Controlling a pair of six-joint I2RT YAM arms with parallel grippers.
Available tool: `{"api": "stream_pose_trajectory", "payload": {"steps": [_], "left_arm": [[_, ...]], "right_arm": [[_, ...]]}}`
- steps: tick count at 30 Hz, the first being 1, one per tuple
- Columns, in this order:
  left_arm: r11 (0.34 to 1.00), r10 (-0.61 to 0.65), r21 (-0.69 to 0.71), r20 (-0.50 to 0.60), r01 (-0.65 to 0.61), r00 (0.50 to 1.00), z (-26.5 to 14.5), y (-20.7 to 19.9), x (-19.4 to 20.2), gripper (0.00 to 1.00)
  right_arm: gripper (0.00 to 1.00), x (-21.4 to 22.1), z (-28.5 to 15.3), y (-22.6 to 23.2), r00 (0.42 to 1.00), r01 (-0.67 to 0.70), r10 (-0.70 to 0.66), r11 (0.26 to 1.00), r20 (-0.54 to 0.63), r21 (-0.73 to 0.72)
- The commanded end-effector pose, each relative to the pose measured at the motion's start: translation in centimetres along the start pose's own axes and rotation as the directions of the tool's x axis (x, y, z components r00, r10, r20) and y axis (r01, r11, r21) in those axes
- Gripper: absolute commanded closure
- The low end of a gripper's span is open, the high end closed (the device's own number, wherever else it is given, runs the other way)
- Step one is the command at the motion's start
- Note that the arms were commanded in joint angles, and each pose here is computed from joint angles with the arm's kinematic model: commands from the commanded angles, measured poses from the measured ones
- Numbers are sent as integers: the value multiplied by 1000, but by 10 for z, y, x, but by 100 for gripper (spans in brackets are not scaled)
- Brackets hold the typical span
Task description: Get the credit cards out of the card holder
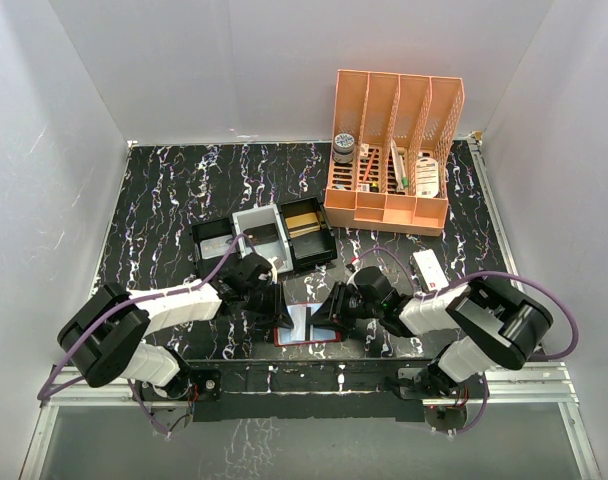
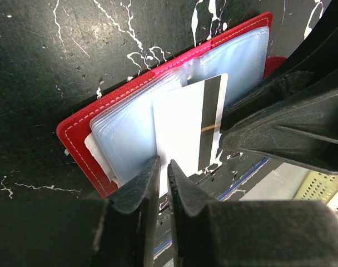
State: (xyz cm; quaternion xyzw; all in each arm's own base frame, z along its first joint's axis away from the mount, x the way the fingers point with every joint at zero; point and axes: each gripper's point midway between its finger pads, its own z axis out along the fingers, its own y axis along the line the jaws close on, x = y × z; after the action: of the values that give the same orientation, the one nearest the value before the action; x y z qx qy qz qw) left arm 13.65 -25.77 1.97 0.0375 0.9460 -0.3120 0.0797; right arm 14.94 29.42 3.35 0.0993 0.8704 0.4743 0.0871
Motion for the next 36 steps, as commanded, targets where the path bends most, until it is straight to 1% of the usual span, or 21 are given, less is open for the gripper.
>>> {"api": "stream_pose_trajectory", "payload": {"steps": [1,3,5,10,13,14,19,22,25,27,28,30,33,36], "left_arm": [[983,-28,-185,-68,15,997,0,49,31,88],[984,-22,-180,-66,10,998,-1,47,30,88],[983,-19,-182,-67,6,998,-2,48,29,88],[983,-15,-184,-66,3,998,-2,46,28,89],[983,-20,-181,-59,9,998,-2,47,28,89],[983,-20,-181,-58,9,998,-2,47,28,89],[984,-21,-180,-44,13,999,-3,48,28,88],[987,-7,-163,-23,3,1000,-6,41,22,88],[988,9,-155,-4,-9,1000,-9,36,17,86],[992,13,-129,12,-12,1000,-12,28,12,80],[994,14,-107,23,-12,1000,-13,22,8,77],[998,22,-55,58,-19,998,-17,5,-1,74],[999,38,21,94,-41,995,-21,-17,-13,73],[996,48,68,82,-54,995,-19,-28,-15,72]], "right_arm": [[78,-2,2,17,1000,19,-20,997,-12,-71],[79,-2,3,18,1000,16,-17,997,-13,-75],[82,-3,4,19,1000,18,-19,997,-14,-80],[90,-2,4,22,1000,21,-23,995,-17,-92],[99,-3,3,24,1000,23,-24,995,-14,-93],[100,-3,3,23,1000,23,-24,996,-12,-86],[100,-4,-3,6,999,38,-38,999,7,17],[100,-5,-10,-2,998,52,-53,997,18,62],[100,-5,-14,4,997,78,-79,996,20,47],[100,-4,-15,5,996,88,-89,995,15,40],[100,-8,-13,17,994,107,-107,994,17,15],[100,-9,-10,22,992,123,-123,992,3,7],[100,-9,-6,22,993,118,-118,993,-10,10],[99,-10,-5,24,994,108,-108,994,-2,1]]}}
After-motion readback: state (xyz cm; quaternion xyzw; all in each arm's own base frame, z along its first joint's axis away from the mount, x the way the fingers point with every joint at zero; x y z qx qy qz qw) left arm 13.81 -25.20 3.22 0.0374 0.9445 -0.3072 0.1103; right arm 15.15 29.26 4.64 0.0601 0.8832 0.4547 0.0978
